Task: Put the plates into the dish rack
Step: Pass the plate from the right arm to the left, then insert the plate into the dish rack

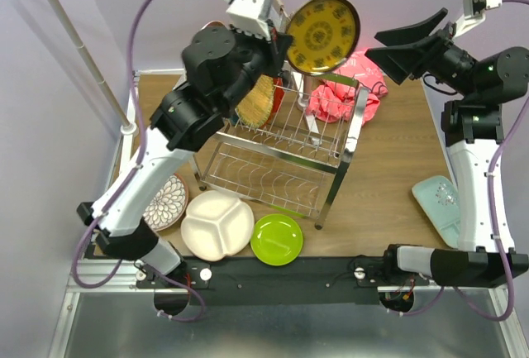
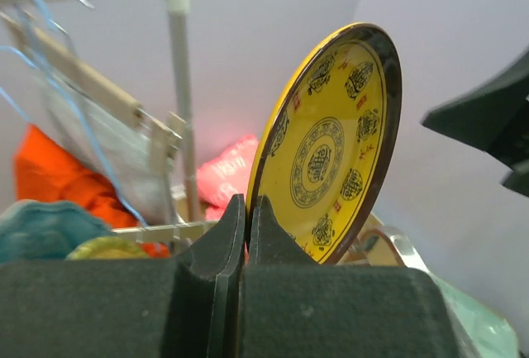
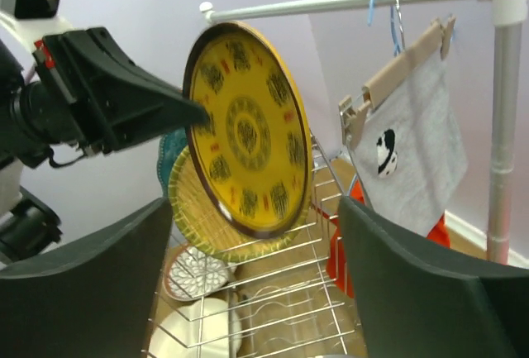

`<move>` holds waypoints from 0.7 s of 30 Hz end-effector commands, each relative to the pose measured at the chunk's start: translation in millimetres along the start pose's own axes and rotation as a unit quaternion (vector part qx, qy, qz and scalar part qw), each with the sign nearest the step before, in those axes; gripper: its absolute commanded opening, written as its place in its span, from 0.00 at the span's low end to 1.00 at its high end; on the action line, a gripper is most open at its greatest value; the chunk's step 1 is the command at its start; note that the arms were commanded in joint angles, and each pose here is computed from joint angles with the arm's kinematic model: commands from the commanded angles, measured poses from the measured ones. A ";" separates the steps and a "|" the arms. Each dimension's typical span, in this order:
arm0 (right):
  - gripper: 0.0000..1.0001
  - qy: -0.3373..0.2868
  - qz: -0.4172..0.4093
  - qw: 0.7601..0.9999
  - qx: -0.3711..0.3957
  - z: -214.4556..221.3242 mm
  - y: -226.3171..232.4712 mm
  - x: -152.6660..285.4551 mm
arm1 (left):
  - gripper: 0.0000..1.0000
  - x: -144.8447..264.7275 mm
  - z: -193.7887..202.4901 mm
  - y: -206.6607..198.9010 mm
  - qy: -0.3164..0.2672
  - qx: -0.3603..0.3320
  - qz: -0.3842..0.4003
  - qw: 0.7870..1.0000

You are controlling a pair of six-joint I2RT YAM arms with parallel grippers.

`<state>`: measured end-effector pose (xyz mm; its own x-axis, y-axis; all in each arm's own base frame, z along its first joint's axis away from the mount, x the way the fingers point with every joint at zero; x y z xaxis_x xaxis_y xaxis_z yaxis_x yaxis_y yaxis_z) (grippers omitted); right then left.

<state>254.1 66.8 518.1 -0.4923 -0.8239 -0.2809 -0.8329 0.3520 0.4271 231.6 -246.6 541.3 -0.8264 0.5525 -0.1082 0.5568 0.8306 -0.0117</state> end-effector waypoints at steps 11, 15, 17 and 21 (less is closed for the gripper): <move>0.98 -0.064 0.102 0.989 0.087 -7.7 -16.2 32.2 | 0.00 83.3 -50.0 46.4 -0.079 -0.053 -0.155 0.983; 0.98 -0.064 0.138 0.986 0.074 0.1 -31.8 37.1 | 0.00 90.1 -44.3 41.0 -0.051 -0.059 -0.170 0.982; 0.98 -0.059 0.151 0.984 0.070 3.7 -39.2 38.5 | 0.00 89.5 -38.2 38.7 -0.032 -0.065 -0.181 0.981; 0.98 -0.057 0.172 0.981 0.067 7.6 -47.8 41.0 | 0.00 87.9 -28.8 28.8 -0.001 -0.088 -0.200 0.976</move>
<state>264.6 26.8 490.0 -0.7121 -0.6496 -0.2662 -0.6959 0.6032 0.3897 174.2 -169.2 571.0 -0.9367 0.2849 -0.2033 0.2787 0.9586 0.0590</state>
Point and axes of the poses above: each gripper's point midway between its finger pads, its own x axis back along the fingers, its own y axis along the line the jaws close on, z = x × y, the point moved 10 cm from there along x, back along the fingers, and after that the axes turned 11 degrees about -x, right-handed, at the moved point
